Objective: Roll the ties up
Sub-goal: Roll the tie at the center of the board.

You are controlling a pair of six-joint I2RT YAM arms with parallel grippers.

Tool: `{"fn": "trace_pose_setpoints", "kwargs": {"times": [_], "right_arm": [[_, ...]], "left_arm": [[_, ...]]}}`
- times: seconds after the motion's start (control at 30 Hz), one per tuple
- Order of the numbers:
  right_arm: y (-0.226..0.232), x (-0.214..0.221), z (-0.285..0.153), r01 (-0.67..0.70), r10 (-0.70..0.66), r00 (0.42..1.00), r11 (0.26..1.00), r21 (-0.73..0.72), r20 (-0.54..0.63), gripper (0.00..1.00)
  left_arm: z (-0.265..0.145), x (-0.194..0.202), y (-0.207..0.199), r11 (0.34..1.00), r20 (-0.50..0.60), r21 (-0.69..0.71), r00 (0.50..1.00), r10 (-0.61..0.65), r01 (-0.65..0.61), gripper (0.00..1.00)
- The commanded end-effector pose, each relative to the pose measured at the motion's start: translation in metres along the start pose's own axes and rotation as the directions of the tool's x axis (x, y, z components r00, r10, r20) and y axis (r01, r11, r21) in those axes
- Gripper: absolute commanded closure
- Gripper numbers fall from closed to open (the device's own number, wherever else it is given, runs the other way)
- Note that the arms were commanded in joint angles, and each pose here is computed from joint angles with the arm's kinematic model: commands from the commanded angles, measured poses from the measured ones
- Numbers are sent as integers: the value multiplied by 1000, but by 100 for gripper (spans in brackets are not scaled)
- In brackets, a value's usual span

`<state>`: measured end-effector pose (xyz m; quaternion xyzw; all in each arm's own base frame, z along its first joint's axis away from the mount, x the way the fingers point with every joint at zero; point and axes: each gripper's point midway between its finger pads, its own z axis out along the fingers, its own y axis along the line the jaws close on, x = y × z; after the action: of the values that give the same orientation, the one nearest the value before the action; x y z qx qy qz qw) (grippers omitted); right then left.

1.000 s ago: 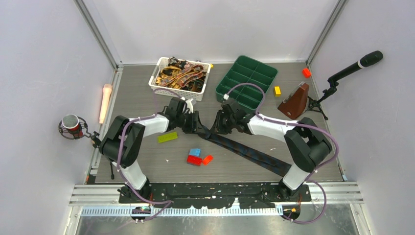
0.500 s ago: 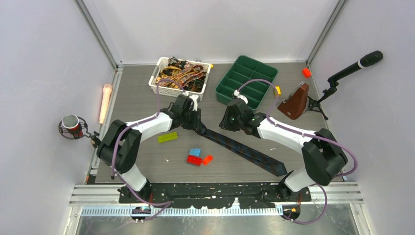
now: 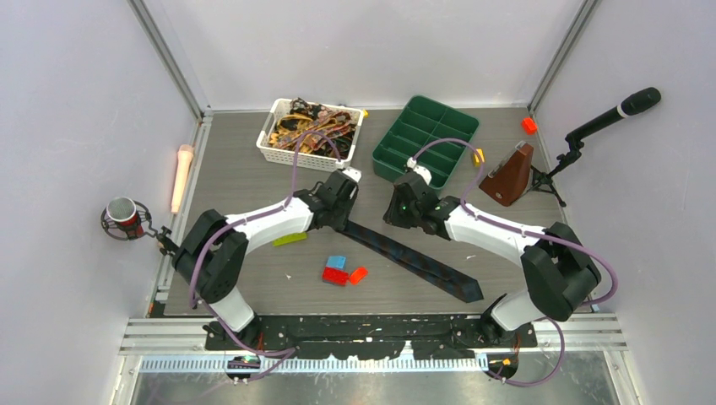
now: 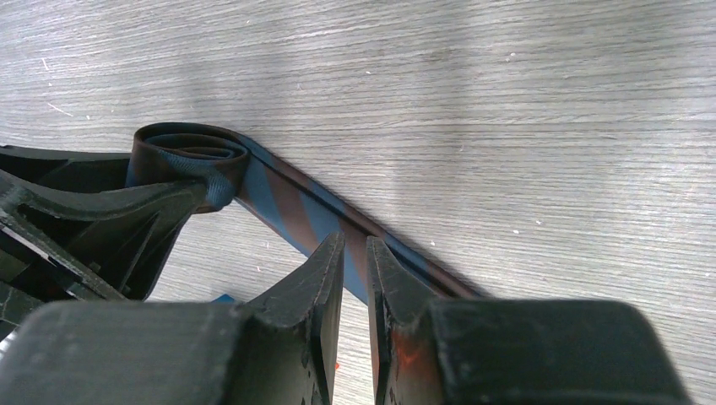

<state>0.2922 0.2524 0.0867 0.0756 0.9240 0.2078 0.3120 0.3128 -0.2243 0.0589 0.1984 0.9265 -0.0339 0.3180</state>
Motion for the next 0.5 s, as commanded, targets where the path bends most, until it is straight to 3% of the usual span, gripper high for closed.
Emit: {"fn": "trace_pose_setpoints", "kwargs": {"times": [0.0, 0.47], "right_arm": [[6, -14, -12, -9, 10, 998, 1000, -18, 65, 78], [5, -15, -11, -3, 4, 998, 1000, -11, 68, 78]], "left_arm": [[-12, -17, 19, 989, 36, -134, 997, 70, -65, 64], [-8, -5, 0, 930, -23, -268, 966, 257, -253, 64]]}}
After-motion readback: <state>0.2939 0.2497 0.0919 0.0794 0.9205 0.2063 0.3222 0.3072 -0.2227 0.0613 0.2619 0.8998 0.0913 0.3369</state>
